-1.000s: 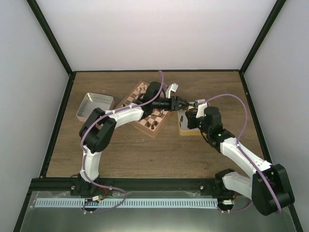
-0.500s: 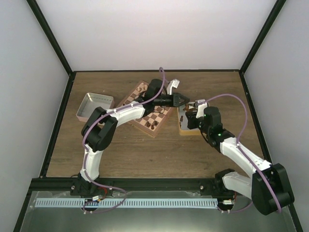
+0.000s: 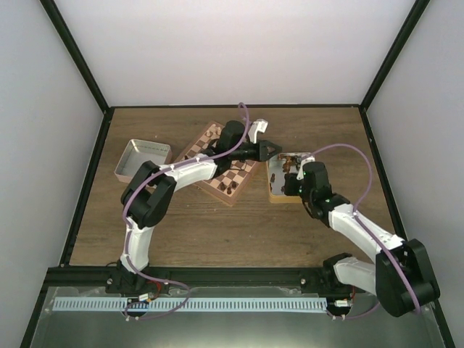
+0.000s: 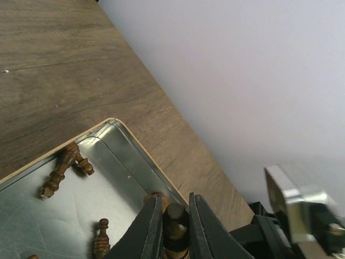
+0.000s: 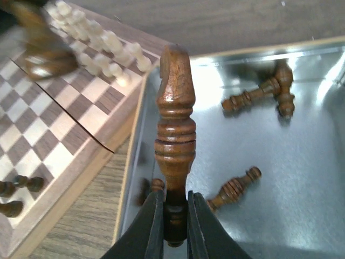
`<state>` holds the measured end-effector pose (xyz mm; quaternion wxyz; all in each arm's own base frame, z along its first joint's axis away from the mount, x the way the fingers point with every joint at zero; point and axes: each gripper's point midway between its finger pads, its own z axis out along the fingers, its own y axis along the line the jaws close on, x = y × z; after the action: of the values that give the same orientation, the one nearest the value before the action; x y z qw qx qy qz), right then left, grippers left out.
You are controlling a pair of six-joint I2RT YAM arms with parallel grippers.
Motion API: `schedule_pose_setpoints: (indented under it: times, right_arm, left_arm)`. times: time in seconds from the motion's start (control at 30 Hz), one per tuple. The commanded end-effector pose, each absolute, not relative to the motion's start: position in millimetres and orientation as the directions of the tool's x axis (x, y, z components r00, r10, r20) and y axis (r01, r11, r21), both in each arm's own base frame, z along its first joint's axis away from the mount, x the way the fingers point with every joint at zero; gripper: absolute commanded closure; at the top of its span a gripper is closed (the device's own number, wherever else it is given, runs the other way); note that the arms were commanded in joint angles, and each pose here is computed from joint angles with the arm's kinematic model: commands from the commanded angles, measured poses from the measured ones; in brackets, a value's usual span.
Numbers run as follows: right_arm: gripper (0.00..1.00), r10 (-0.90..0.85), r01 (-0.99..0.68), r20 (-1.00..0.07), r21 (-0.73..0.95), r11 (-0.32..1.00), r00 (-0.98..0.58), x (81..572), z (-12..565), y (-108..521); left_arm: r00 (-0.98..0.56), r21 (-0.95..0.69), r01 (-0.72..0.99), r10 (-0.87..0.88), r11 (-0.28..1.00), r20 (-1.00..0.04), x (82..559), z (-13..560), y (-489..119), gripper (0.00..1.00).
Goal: Set up the chess pieces on the board
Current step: Pick up the chess piece from the storage box, then place the chess piece in the storage box, then place the chess piece on the chessboard.
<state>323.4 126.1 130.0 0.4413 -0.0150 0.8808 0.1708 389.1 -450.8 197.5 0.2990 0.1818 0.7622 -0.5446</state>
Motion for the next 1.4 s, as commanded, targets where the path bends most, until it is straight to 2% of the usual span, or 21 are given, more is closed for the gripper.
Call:
schedule_pose_setpoints:
  times: [0.0, 0.13, 0.27, 0.43, 0.5, 0.6, 0.7, 0.77, 0.9, 1.0, 1.13, 1.37]
  right_arm:
    - [0.98, 0.180, -0.092, -0.745, 0.308, 0.947, -0.642, 329.8, 125.8, 118.9]
    - [0.92, 0.173, -0.104, -0.707, 0.331, 0.938, -0.686, 335.6, 116.7, 127.8]
    - [0.91, 0.150, -0.090, -0.646, 0.323, 0.942, -0.749, 342.2, 99.5, 132.8]
    - [0.89, 0.151, -0.080, -0.606, 0.337, 0.938, -0.781, 344.7, 91.3, 137.8]
    - [0.81, 0.161, -0.065, -0.590, 0.342, 0.937, -0.791, 346.4, 90.2, 138.8]
    - [0.60, 0.158, -0.042, -0.556, 0.329, 0.943, -0.816, 345.9, 87.8, 137.5]
    - [0.52, 0.113, -0.103, -0.618, 0.304, 0.947, -0.778, 349.5, 109.0, 142.8]
    - [0.48, 0.053, -0.224, -0.679, 0.313, 0.923, -0.732, 347.1, 132.8, 158.7]
    - [0.41, -0.052, -0.518, -0.778, 0.366, 0.773, -0.627, 324.6, 177.6, 211.4]
    - [0.32, -0.066, -0.656, -0.849, 0.352, 0.668, -0.524, 303.4, 208.0, 239.5]
    - [0.28, 0.009, -0.724, -0.906, 0.345, 0.597, -0.424, 291.2, 245.0, 252.5]
    - [0.32, 0.066, -0.733, -0.930, 0.327, 0.596, -0.361, 298.2, 269.7, 254.9]
  left_arm:
    - [-0.688, -0.670, 0.663, -0.081, 0.334, -0.721, 387.0, 224.0, -445.2, 0.96]
    - [-0.688, -0.669, 0.662, -0.078, 0.339, -0.721, 383.2, 223.5, -439.5, 0.96]
    - [-0.664, -0.641, 0.676, -0.077, 0.364, -0.744, 378.5, 226.0, -428.8, 0.96]
    - [-0.629, -0.582, 0.661, -0.072, 0.473, -0.774, 371.1, 216.3, -401.8, 0.96]
    - [-0.613, -0.555, 0.651, -0.072, 0.519, -0.787, 368.0, 212.7, -388.9, 0.96]
    - [-0.606, -0.527, 0.627, -0.066, 0.574, -0.793, 362.3, 209.3, -371.7, 0.96]
    - [-0.602, -0.525, 0.613, -0.081, 0.591, -0.795, 354.5, 219.0, -359.3, 0.96]
    - [-0.612, -0.543, 0.598, -0.101, 0.589, -0.784, 351.3, 226.7, -353.6, 0.96]
    - [-0.628, -0.581, 0.576, -0.143, 0.576, -0.765, 345.8, 243.6, -346.3, 0.96]
    - [-0.634, -0.600, 0.539, -0.184, 0.592, -0.751, 346.4, 254.7, -337.3, 0.96]
    - [-0.638, -0.620, 0.505, -0.224, 0.600, -0.737, 345.6, 262.8, -327.5, 0.96]
    - [-0.679, -0.669, 0.509, -0.225, 0.542, -0.699, 333.0, 270.0, -329.9, 0.95]
